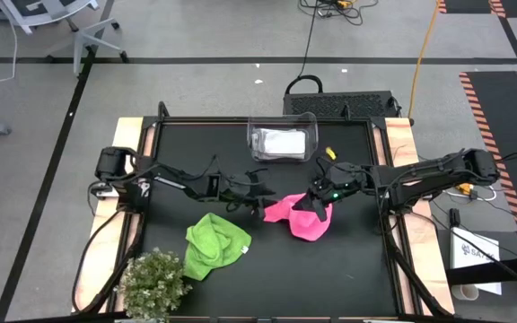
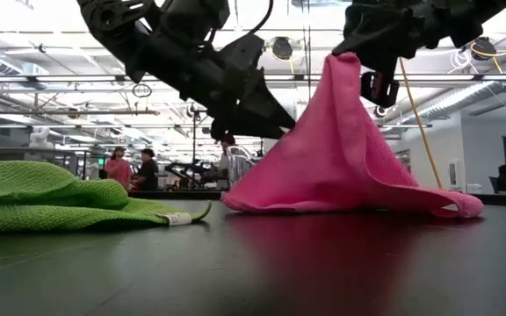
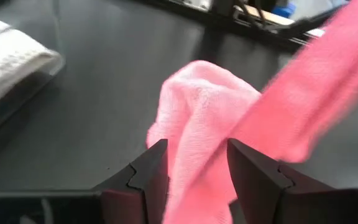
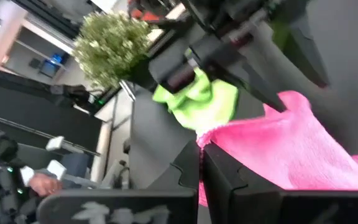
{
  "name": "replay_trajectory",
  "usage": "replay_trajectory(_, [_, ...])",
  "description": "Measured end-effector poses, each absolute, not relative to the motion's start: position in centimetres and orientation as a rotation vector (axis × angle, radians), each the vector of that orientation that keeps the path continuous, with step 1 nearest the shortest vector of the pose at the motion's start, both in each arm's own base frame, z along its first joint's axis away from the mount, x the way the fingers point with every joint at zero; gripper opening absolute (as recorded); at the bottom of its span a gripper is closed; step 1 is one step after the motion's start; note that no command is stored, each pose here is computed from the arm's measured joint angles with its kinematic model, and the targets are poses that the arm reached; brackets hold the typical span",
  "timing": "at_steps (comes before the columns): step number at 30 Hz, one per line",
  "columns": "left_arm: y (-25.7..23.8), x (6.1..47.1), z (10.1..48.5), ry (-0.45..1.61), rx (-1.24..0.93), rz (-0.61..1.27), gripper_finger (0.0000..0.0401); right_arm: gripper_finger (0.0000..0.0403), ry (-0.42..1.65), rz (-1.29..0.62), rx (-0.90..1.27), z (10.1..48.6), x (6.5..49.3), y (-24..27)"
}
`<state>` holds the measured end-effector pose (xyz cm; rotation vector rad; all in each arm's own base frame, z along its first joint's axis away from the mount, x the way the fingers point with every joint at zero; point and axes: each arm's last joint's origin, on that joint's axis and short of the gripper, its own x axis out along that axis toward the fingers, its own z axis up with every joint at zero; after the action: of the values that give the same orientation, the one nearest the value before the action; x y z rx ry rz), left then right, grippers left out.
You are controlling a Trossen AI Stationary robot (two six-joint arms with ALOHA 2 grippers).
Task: Fold microfiber towels
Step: Fold the pink microfiber cloth
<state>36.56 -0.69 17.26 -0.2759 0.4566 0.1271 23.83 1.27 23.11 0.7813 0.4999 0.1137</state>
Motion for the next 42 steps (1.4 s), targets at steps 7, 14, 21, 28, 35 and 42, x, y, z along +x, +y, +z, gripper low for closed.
replay_trajectory(7, [-0.7,36.1,17.2,0.535,-0.280,0.025,0.0166,0.0000,0.524,0.095,0.786,23.0,23.5,1.1])
replay_trajectory(14, [-0.5,35.6,16.1,0.644,-0.237,0.052,0.0166,0.0000,0.519,0.095,0.785,23.1,23.5,1.1])
replay_trajectory(21, [-0.1,35.4,15.7,0.686,-0.221,0.087,0.0166,0.0000,0.518,0.095,0.785,23.1,23.5,1.1])
replay_trajectory(28, [0.4,34.9,15.2,0.747,-0.209,0.135,0.0166,0.0000,0.516,0.095,0.783,23.2,23.5,1.1])
replay_trajectory(35, [0.2,35.3,13.4,0.793,-0.287,0.091,0.0166,0.0000,0.514,0.097,0.777,23.2,23.5,1.1])
replay_trajectory(42, [-0.3,35.8,11.2,0.837,-0.382,0.063,0.0163,0.0000,0.514,0.098,0.777,23.2,23.5,1.1])
